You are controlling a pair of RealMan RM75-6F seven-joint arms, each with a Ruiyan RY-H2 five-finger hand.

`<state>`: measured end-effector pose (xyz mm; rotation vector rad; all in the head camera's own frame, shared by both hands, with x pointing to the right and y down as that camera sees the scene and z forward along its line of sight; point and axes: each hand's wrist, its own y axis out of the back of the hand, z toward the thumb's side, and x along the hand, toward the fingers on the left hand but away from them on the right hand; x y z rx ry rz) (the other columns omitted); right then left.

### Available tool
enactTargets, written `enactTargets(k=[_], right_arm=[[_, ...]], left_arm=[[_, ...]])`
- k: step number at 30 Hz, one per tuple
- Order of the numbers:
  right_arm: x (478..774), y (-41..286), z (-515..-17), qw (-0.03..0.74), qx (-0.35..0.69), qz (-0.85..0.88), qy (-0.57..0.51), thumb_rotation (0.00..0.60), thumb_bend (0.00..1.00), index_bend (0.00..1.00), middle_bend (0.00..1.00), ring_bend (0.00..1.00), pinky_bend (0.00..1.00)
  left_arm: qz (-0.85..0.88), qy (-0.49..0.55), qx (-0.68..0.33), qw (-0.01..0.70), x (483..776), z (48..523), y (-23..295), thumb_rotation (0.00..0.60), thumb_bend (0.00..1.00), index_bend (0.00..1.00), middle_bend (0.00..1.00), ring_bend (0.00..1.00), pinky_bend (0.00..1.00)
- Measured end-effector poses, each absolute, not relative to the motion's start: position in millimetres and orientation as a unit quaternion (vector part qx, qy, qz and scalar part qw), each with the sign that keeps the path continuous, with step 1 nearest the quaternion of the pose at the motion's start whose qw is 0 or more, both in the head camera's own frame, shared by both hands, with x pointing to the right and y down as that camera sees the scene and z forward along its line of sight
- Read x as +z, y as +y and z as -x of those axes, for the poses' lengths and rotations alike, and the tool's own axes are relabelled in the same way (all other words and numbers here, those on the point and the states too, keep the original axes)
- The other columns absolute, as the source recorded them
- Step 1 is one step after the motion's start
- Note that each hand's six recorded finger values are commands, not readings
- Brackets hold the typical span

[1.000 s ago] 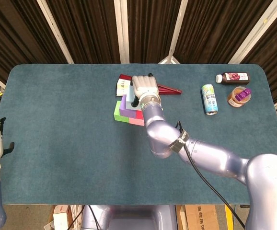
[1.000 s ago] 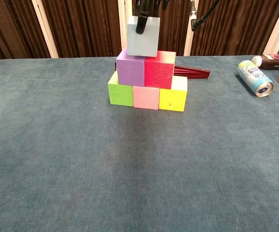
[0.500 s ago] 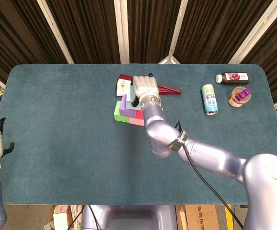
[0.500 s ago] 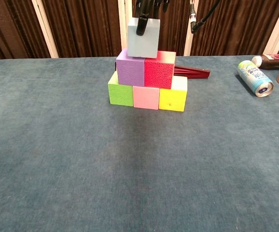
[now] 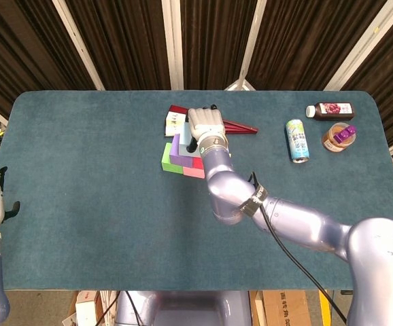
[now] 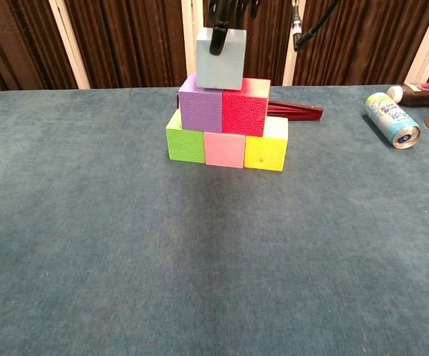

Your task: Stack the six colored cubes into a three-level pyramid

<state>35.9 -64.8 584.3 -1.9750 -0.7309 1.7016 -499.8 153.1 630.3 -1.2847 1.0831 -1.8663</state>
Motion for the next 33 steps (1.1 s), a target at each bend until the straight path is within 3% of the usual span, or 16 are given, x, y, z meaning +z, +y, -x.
enactTargets(k=[33], right_arm=[[588.9,-61.2,-35.6,0.212,0.616,0.714,-0.257,0.600,0.28,0.27,0.20,0.06,0.00]], left_arm=[[0.483,0.411,-0.709,0.309,630.2,499.8,153.5,0.600,0.40,0.10,0.00,0.00,0.00]])
